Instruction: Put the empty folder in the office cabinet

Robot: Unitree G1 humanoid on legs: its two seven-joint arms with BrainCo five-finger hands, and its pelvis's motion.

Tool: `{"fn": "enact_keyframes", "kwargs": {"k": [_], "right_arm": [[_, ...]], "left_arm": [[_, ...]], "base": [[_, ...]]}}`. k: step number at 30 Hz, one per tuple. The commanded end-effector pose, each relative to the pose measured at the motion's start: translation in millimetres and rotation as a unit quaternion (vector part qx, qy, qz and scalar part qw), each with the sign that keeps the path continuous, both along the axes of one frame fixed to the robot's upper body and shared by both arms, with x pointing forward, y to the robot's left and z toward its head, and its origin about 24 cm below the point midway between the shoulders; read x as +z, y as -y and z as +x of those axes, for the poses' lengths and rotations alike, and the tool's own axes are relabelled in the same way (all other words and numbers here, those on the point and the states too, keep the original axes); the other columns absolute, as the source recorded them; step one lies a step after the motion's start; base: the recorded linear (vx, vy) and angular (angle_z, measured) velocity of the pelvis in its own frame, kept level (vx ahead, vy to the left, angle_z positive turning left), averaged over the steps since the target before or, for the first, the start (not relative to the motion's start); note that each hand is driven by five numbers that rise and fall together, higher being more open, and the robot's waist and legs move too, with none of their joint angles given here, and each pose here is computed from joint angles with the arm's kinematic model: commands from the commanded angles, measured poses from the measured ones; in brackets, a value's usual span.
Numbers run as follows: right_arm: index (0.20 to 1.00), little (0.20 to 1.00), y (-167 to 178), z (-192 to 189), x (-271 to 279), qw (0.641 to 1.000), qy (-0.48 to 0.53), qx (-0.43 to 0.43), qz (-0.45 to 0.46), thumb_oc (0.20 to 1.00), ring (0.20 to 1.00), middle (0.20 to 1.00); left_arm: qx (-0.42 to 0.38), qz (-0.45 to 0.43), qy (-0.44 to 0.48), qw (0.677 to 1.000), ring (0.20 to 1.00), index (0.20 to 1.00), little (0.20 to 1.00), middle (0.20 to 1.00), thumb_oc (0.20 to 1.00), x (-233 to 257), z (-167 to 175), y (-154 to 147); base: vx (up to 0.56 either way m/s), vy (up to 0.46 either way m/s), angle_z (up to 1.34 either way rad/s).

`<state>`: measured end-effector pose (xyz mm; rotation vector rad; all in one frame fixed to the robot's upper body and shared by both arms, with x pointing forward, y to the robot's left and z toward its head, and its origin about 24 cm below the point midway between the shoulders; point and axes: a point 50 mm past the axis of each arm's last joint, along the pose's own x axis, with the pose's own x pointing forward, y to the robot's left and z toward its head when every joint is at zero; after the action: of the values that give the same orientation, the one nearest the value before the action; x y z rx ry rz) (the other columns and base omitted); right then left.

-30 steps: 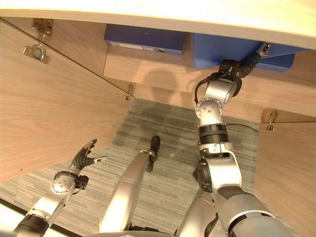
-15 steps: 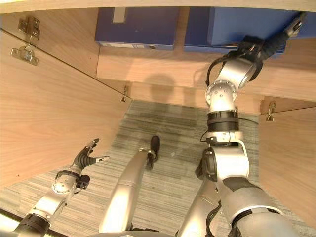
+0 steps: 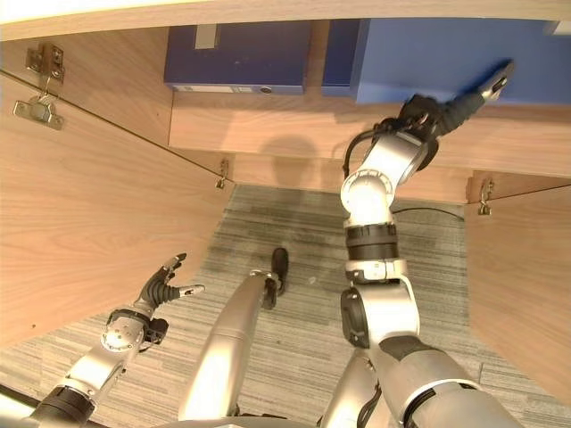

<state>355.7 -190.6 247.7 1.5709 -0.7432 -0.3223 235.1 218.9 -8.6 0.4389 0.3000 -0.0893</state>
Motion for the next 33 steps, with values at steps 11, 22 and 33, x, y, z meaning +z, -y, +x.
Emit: {"fn": "enact_keyframes", "kwargs": {"k": [11,22,33], "right_arm": [[0.2,0.2,-1,-12,45,0.992,0.067,-0.034,-0.105,0.2,0.2,0.2],[0.2,0.2,21,-10,91,0.985,0.072,-0.08,-0.137,0.2,0.2,0.2],[0.2,0.2,41,-6,108,0.977,0.025,-0.118,-0.177,0.2,0.2,0.2]], "left_arm": [[-0.009,0.029,-0.032,0.999,1.0,1.0,1.0,1.0,1.0,-11,-19,-12],[-0.005,0.049,-0.026,0.998,1.0,1.0,1.0,1.0,1.0,-6,-19,-24],[0.026,0.052,-0.016,0.998,1.0,1.0,1.0,1.0,1.0,-1,-19,-36]], "base": [[0.0,0.007,-0.01],[0.0,0.0,0.0],[0.01,-0.01,0.02]]}}
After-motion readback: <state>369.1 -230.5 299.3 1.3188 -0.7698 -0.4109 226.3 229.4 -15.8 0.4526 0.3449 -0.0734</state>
